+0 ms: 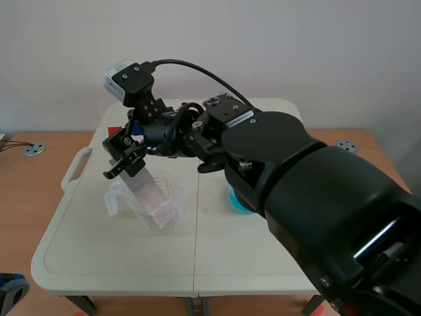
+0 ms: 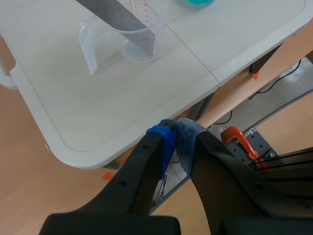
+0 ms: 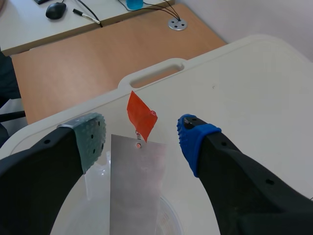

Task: Hold the metal plate by the orange handle, dip it into the blue solution, take it out and point at it, then put the plate back in the beaker on the left.
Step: 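Lift the metal plate out of the left beaker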

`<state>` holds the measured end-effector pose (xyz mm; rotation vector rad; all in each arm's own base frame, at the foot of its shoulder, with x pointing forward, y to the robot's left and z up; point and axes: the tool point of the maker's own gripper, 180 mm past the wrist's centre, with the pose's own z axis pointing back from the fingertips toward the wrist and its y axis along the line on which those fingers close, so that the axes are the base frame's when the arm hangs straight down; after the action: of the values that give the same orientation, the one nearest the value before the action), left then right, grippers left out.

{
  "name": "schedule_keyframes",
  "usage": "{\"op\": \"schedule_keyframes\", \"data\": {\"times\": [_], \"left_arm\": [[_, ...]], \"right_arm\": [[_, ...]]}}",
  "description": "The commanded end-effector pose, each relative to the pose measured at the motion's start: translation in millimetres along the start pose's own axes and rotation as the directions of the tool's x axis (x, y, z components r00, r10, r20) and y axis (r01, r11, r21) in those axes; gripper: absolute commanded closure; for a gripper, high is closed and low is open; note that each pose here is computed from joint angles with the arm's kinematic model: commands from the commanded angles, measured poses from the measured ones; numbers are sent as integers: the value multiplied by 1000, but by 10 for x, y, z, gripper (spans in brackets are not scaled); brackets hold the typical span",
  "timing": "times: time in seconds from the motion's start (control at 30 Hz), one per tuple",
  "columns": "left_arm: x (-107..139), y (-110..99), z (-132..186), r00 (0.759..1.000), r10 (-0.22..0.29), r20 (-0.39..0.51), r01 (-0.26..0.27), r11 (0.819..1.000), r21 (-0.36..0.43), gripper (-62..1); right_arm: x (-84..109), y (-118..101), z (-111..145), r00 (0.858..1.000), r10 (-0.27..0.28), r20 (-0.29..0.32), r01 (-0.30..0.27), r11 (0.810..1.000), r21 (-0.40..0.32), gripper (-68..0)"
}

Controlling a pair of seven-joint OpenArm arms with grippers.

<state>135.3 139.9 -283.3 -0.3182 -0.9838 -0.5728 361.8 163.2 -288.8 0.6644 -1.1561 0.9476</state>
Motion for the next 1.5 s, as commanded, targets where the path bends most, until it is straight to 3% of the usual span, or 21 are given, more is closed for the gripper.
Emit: {"op": "schedule_keyframes", "data": {"times": [0.0,0.57,0.77,1.03,1.23,1.47], "left_arm": [[76,-12,-6,1000,2,29,-2,1000,-6,-27],[76,-15,-6,1000,2,29,-1,1000,-8,-27],[76,-15,-6,1000,2,29,-2,1000,-8,-27],[76,-17,-6,1000,2,29,-2,1000,-8,-27],[76,-16,-6,1000,2,29,-2,1000,-8,-27],[75,-16,-6,1000,2,28,-2,1000,-8,-27]], "right_arm": [[336,30,-65,997,19,80,-20,1000,10,-262],[343,28,-64,996,19,83,-20,1000,10,-12],[344,45,-64,996,20,84,-21,1000,19,-13],[364,215,-49,995,20,97,-31,993,113,-13],[359,157,54,989,9,150,-25,994,104,-13],[375,253,326,973,20,230,-58,986,157,-13]]}}
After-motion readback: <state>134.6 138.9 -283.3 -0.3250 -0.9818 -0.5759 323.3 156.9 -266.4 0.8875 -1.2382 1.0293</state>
